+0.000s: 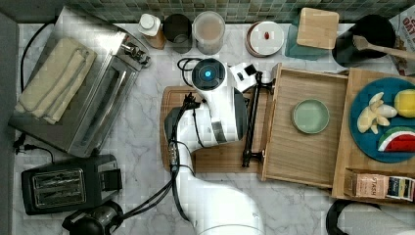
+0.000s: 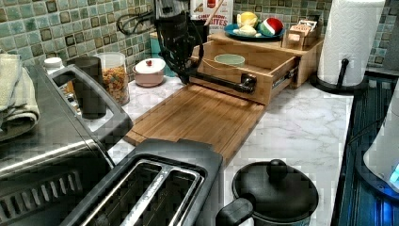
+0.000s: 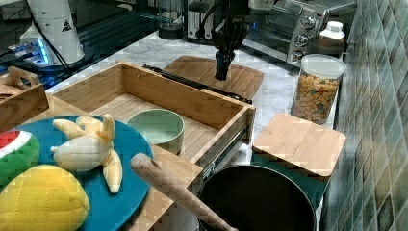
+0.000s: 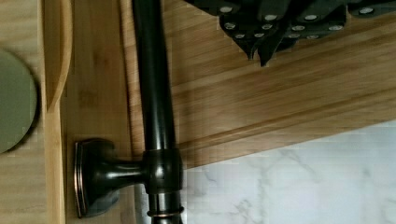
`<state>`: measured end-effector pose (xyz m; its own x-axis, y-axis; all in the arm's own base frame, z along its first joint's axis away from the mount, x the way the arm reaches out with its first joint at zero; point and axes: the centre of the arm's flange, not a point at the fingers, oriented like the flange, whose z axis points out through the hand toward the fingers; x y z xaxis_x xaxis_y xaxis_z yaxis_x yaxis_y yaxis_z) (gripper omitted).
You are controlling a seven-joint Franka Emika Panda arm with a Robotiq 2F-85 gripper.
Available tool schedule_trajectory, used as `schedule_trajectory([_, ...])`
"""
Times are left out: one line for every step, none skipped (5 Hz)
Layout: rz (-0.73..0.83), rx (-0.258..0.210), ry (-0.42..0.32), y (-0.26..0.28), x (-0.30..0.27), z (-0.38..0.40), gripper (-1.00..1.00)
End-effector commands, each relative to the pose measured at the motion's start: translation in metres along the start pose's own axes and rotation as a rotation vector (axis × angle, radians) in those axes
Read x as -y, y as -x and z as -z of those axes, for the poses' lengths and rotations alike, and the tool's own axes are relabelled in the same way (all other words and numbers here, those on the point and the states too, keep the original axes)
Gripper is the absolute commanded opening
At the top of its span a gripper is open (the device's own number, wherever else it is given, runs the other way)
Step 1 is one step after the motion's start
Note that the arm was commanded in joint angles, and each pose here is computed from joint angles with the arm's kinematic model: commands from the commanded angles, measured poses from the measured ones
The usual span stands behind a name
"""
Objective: Close the drawer.
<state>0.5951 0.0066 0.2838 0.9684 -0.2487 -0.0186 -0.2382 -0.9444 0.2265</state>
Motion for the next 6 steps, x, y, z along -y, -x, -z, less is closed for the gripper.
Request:
schedule_trajectory([0.108,-0.026,0.02,-0.004,-0.019,0.001,-1.0])
schedule_trajectory([0.115,-0.092,0.0,0.004,-0.036,-0.003,-1.0])
schedule_trajectory([0.121,-0.064,0.005,0.0,-0.052,-0.004,-1.0])
schedule_trajectory([0.131,-0.052,-0.004,-0.005,-0.075,-0.011,-1.0])
schedule_trajectory([0.118,-0.044,-0.021,-0.008,-0.102,-0.018,-1.0])
schedule_trajectory([0.098,-0.009,-0.06,-0.013,-0.129,-0.034,-1.0])
